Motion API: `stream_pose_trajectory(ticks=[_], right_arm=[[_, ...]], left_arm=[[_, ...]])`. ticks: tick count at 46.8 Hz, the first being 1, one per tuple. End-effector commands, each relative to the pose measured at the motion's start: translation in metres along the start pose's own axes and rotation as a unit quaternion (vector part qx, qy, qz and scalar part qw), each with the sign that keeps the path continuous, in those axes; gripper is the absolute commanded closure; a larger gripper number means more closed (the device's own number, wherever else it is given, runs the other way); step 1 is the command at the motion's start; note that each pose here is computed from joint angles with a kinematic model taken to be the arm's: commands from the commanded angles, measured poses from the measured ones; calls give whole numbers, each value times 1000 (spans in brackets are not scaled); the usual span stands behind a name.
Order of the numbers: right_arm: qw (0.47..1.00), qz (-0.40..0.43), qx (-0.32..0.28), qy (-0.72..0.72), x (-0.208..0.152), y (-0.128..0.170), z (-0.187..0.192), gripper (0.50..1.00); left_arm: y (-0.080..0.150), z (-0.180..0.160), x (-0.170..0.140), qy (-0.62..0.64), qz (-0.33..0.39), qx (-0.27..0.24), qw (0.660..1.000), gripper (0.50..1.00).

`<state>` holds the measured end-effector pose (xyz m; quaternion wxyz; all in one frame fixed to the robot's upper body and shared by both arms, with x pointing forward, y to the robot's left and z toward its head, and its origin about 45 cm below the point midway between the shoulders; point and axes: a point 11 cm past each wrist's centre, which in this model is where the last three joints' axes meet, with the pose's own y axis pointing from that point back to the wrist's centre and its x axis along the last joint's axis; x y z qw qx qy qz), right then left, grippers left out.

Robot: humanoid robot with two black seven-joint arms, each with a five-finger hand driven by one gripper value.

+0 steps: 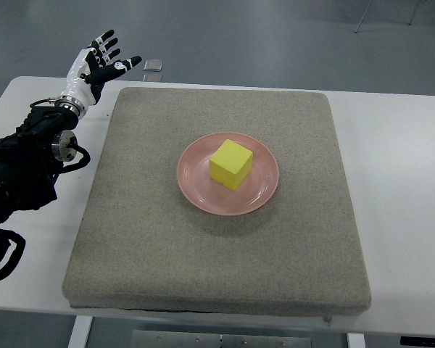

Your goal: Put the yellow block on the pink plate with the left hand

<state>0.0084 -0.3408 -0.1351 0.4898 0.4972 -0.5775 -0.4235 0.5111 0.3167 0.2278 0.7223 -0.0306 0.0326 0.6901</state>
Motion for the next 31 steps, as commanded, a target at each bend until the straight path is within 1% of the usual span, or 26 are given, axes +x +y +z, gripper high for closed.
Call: stream_pose_trajectory(ticks=[1, 13, 31], right_arm=[[1000, 0, 0, 0, 0, 0, 0, 576], [1000, 0, 0, 0, 0, 0, 0, 576], [1000, -2, 0, 1, 0, 0, 0, 576]], left_arm=[[-1, 2, -3, 2, -4, -6, 1000, 521], [-6, 14, -9, 47, 6, -33, 998, 519], [-8, 20, -8, 67, 12, -42, 997, 519]])
